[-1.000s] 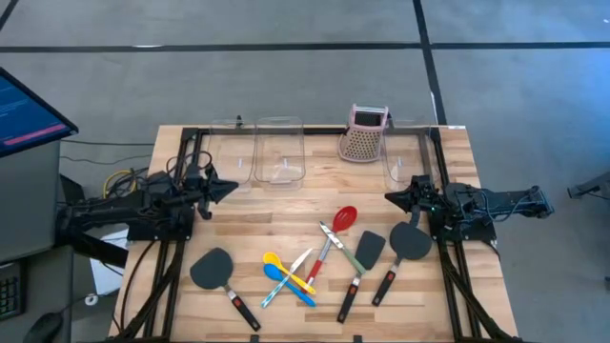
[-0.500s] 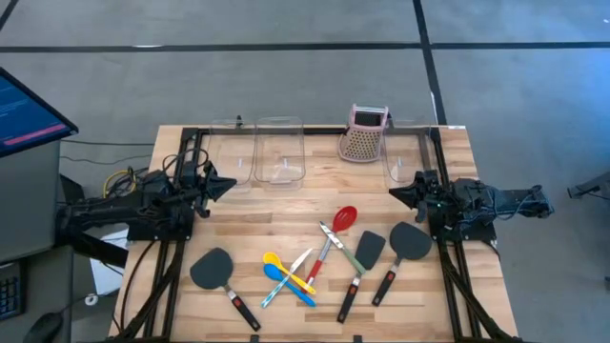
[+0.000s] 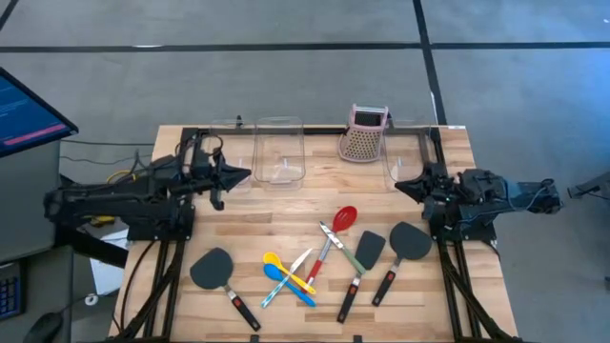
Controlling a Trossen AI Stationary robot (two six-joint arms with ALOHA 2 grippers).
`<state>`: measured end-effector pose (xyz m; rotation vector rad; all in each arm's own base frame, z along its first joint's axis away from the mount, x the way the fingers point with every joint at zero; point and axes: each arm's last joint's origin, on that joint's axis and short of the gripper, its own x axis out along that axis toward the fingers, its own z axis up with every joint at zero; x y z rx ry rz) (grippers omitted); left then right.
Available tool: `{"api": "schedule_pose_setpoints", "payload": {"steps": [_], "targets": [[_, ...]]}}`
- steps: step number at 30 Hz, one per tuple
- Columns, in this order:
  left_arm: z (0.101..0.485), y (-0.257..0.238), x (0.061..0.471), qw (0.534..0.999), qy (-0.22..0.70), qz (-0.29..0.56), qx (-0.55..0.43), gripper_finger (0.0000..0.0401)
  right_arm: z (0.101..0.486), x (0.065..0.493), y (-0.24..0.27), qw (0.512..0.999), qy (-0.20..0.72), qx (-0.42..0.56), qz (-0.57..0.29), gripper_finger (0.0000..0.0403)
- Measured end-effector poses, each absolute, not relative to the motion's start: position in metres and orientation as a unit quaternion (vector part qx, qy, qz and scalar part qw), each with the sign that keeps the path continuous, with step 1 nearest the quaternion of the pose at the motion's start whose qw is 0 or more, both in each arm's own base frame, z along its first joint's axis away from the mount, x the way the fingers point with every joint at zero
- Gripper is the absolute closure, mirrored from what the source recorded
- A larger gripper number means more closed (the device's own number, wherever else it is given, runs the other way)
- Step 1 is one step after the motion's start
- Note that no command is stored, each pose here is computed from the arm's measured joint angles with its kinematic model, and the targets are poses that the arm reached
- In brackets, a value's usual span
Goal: Pick & Place Kitchen Items
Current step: Put the green table knife into the right transparent bin
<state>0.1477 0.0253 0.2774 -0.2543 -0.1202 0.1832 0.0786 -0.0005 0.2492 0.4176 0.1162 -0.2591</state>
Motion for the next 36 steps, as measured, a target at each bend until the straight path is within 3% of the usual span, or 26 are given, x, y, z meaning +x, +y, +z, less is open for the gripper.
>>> {"api": "schedule_pose_setpoints", "payload": {"steps": [12,23,36], "targets": [[0.295,0.027,0.167,0.989,-0.047,0.069,-0.125,0.0399,0.303,0.102,0.002,0.957,0.172,0.176,-0.153,0.0403],[0.296,0.027,0.167,0.988,-0.048,0.068,-0.13,0.0399,0.347,0.134,0.006,0.948,0.22,0.162,-0.163,0.0403],[0.297,0.027,0.167,0.988,-0.056,0.068,-0.13,0.0399,0.342,0.174,0.011,0.939,0.254,0.158,-0.168,0.0403]]}}
